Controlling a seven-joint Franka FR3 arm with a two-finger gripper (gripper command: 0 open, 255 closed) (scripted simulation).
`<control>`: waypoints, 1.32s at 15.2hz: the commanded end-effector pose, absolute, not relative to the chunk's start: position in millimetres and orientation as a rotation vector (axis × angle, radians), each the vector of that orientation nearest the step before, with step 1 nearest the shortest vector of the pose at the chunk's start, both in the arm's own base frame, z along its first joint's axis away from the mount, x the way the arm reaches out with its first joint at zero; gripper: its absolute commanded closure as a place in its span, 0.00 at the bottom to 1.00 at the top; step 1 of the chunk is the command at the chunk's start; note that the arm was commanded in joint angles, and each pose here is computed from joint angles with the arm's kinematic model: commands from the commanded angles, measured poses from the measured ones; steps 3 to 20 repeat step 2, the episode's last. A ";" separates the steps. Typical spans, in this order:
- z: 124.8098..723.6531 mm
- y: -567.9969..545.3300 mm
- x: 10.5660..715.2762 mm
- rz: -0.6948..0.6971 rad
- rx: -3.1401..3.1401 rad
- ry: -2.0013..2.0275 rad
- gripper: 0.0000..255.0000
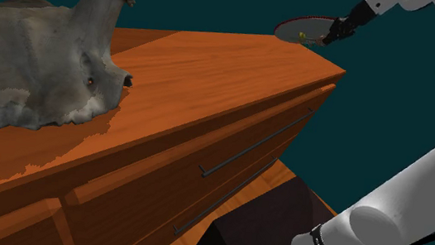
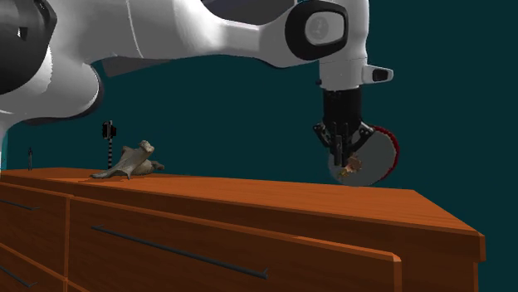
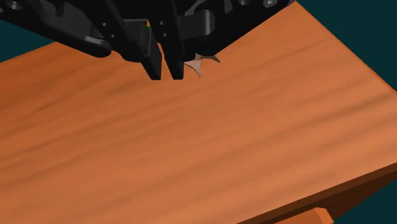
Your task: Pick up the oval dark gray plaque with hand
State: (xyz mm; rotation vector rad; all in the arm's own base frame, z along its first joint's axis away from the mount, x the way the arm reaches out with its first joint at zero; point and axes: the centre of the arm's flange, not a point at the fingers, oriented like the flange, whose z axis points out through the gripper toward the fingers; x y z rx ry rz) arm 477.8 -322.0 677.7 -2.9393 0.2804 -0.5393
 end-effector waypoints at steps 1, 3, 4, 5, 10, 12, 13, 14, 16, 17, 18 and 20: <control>683.9 -322.2 477.8 -0.541 -2.939 0.280 1.00; 683.9 -322.2 477.8 -0.541 -2.939 0.280 1.00; 683.9 -322.2 477.8 -0.541 -2.939 0.280 1.00; 683.9 -322.2 477.8 -0.541 -2.939 0.280 1.00; 683.9 -322.2 477.8 -0.541 -2.939 0.280 1.00; 683.9 -322.2 477.8 -0.541 -2.939 0.280 1.00; 683.9 -322.2 477.8 -0.541 -2.939 0.280 1.00; 683.9 -322.2 477.8 -0.541 -2.939 0.280 1.00; 683.9 -322.2 477.8 -0.541 -2.939 0.280 1.00; 683.9 -322.2 477.8 -0.541 -2.939 0.280 1.00; 683.9 -322.2 477.8 -0.541 -2.939 0.280 1.00; 683.9 -322.2 477.8 -0.541 -2.939 0.280 1.00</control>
